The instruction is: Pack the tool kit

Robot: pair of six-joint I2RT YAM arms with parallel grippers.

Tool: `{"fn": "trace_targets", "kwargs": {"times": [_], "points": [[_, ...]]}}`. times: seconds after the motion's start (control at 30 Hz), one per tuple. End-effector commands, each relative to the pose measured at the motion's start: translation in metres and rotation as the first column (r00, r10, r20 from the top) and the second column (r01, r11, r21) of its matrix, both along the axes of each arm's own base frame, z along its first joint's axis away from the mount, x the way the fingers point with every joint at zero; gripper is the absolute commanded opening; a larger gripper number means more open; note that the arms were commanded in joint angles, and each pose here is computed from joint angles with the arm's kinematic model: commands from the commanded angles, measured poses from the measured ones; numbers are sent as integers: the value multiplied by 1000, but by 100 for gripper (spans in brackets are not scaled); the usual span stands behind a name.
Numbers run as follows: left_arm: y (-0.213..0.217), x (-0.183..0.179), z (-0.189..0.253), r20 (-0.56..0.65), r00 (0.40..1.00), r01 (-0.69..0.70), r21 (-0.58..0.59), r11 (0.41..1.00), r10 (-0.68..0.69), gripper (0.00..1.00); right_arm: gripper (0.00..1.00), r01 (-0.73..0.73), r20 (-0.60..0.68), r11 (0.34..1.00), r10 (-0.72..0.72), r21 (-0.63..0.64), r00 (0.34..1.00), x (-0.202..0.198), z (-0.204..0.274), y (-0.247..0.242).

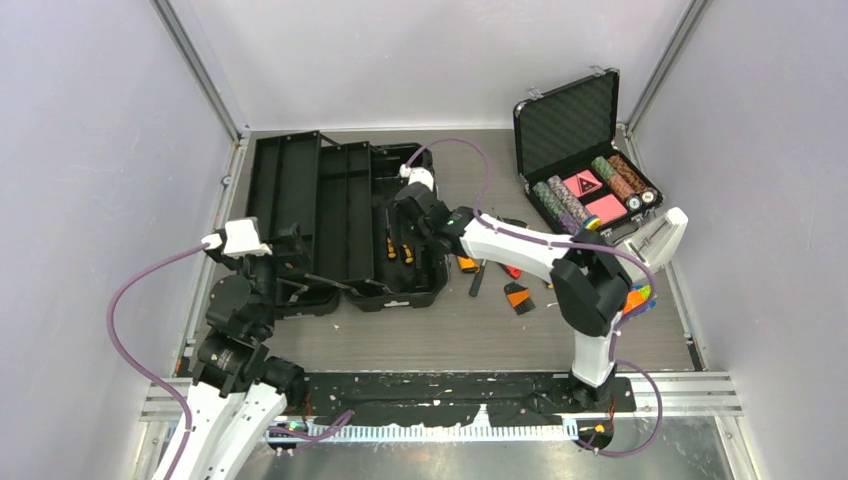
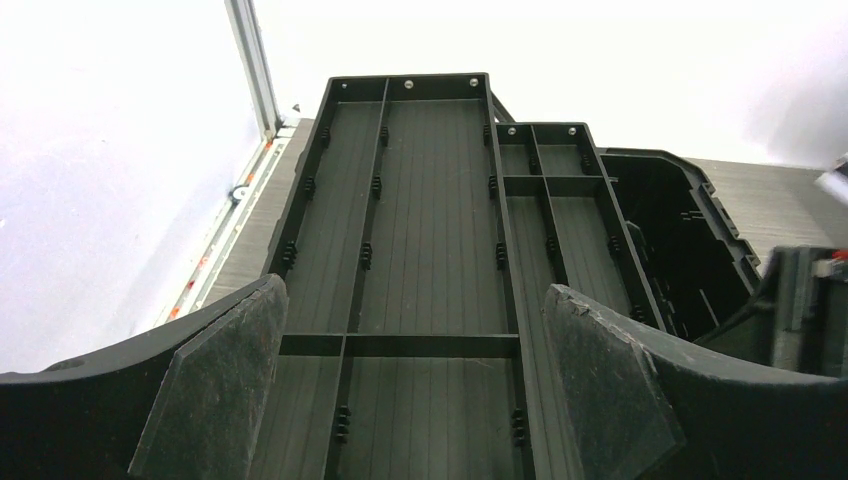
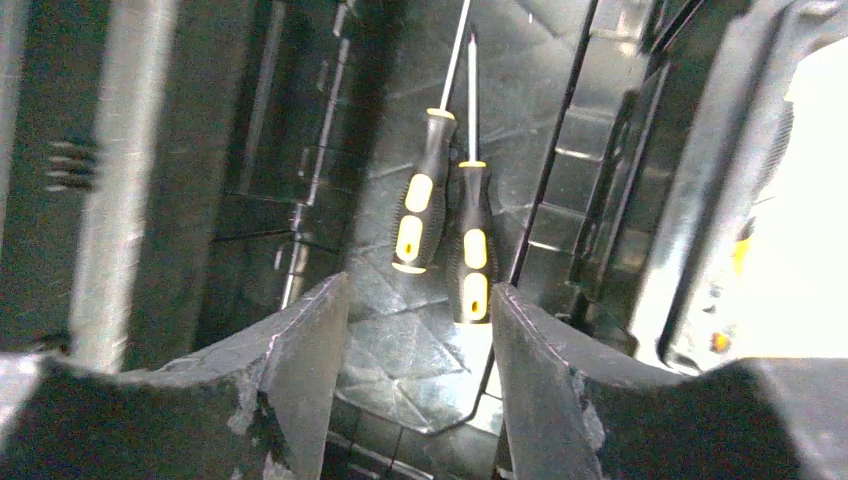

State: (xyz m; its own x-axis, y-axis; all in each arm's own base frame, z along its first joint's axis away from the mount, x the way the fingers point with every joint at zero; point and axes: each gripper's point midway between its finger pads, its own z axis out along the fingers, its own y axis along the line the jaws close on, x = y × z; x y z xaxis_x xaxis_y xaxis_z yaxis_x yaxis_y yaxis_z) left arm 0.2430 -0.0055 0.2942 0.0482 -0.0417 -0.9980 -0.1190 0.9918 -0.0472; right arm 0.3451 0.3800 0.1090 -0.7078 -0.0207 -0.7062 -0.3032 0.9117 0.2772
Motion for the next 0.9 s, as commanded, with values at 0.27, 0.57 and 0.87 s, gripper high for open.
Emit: {"fn": "trace_targets", "kwargs": {"times": [0.27, 0.57, 0.87], "points": [[0, -4, 21, 78, 997, 13, -29, 999, -11, 100, 62, 70, 177, 997, -66, -16, 982, 18, 90, -107], [1, -10, 27, 100, 995, 19, -31, 999, -16, 99, 62, 331, 29, 935, -330, -126, 944, 5, 17, -238], [0, -9, 27, 92, 996, 22, -25, 999, -20, 100, 61, 383, -62, 902, -402, -200, 914, 8, -28, -273]]}}
